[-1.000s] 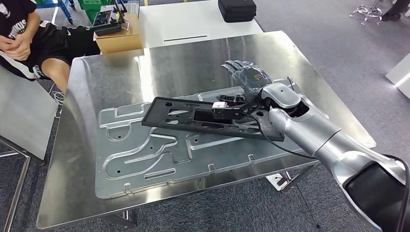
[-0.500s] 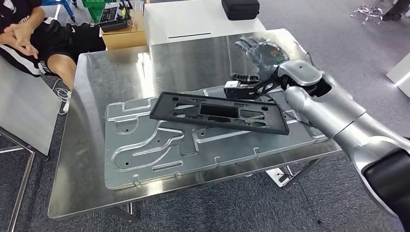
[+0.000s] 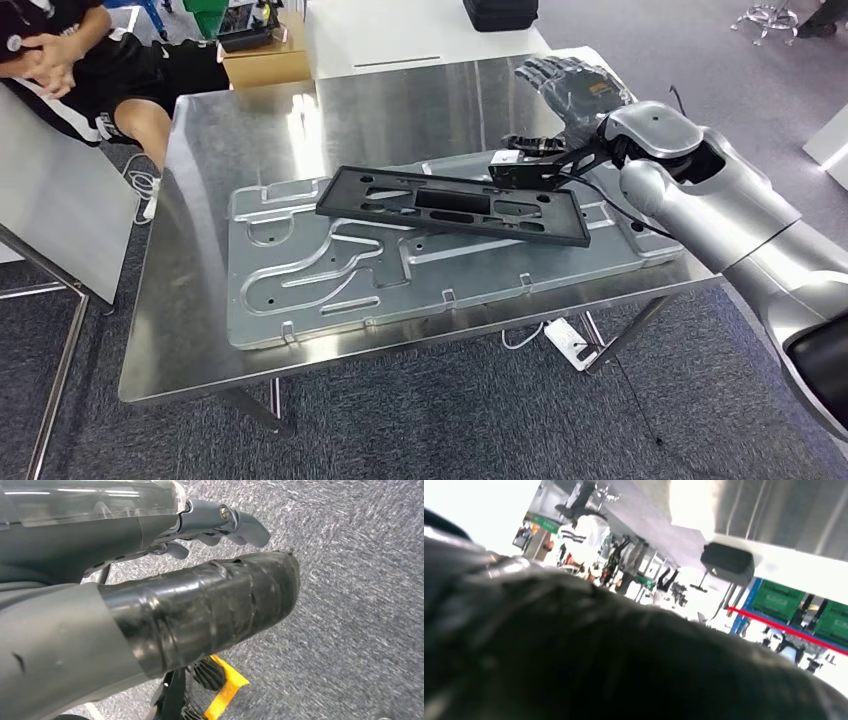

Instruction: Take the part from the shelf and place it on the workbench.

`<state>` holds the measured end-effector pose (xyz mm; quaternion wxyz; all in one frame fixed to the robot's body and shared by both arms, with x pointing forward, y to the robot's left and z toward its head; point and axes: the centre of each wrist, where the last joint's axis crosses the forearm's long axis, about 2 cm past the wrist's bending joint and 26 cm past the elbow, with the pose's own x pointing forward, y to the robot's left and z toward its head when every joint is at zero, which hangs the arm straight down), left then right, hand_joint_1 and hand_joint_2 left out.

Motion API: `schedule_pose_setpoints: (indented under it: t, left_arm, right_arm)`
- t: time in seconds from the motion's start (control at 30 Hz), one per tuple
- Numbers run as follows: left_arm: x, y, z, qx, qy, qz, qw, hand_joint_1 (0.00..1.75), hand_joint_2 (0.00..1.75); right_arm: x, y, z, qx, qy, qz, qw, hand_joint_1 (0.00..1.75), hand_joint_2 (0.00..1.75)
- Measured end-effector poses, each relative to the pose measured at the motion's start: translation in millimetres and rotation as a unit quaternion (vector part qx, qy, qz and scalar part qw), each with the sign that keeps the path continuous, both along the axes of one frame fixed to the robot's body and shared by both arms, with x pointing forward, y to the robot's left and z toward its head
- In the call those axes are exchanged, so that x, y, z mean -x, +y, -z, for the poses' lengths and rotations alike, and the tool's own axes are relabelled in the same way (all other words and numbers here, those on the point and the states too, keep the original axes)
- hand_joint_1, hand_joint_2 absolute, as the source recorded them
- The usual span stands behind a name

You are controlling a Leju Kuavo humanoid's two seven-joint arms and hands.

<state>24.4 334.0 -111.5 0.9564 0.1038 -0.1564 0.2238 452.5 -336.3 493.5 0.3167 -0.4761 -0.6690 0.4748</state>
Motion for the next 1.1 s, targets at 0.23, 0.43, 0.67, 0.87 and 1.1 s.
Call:
schedule_pose_setpoints:
  t: [0.23, 0.43, 0.67, 0.87, 1.1]
  left_arm:
    - [-1.4, -0.1, -0.1, 0.000, -0.002, -0.001, 1.000, 0.00, 0.00]
    - [-1.4, -0.3, -0.1, 0.000, -0.002, -0.001, 1.000, 0.00, 0.00]
    - [1.7, -1.6, 0.3, 0.003, 0.001, -0.003, 1.000, 0.00, 0.00]
    - [1.2, -1.4, 0.2, 0.005, 0.003, -0.006, 1.000, 0.00, 0.00]
    - [-1.0, 1.3, -0.2, 0.001, 0.001, -0.005, 1.000, 0.00, 0.00]
  right_arm:
    - [1.2, -7.5, -2.0, 0.004, -0.001, 0.008, 1.000, 0.00, 0.00]
    - [3.7, -12.1, -6.6, 0.000, -0.005, 0.009, 1.000, 0.00, 0.00]
    - [8.9, -16.0, -22.5, 0.007, -0.013, 0.010, 1.000, 0.00, 0.00]
    - [11.3, -28.8, -24.2, 0.006, -0.010, 0.021, 1.000, 0.00, 0.00]
    - [14.0, -42.8, -25.1, 0.011, -0.012, 0.036, 0.999, 0.00, 0.00]
